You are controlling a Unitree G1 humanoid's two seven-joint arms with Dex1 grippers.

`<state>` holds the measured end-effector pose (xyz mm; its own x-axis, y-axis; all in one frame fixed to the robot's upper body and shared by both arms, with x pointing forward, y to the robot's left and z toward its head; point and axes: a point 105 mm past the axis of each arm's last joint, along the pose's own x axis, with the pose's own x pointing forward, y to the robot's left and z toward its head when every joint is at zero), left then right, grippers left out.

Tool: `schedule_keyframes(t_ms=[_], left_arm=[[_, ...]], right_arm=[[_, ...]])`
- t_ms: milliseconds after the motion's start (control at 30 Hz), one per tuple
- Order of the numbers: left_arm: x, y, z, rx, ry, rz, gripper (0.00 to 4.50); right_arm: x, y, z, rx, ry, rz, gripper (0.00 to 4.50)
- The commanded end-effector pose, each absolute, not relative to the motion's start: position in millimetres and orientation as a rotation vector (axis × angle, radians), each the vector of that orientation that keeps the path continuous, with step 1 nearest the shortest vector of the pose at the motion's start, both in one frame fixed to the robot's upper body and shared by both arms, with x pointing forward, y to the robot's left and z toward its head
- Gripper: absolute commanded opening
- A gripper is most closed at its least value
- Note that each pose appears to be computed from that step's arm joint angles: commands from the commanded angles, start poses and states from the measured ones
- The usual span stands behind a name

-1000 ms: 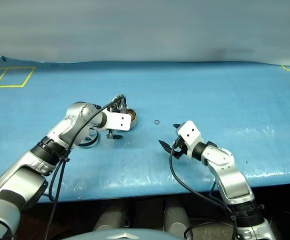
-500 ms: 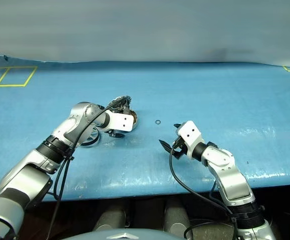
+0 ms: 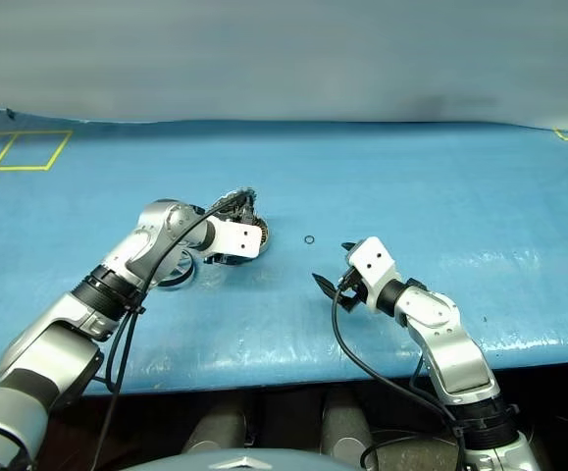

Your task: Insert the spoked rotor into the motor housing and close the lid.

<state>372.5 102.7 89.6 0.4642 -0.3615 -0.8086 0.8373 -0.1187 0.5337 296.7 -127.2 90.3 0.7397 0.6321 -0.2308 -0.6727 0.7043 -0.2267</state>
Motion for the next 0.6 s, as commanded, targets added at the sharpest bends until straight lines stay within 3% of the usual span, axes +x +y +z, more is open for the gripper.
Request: schedule_keyframes(t_ms=[33,367,600], left_arm=[[369,101,83,1.327,0.493,-1.123,2.02],[366,92,91,1.296,0.437,-1.165,2.02],[351,76,101,1.228,0.372,-1.274,2.02]], right_arm=[[296,-126,104,-0.319,0.077,0.723,4.5],[297,-129,105,-0.32,0.075,0.702,4.5],[296,-139,106,-0.324,0.079,0.669,4.5]])
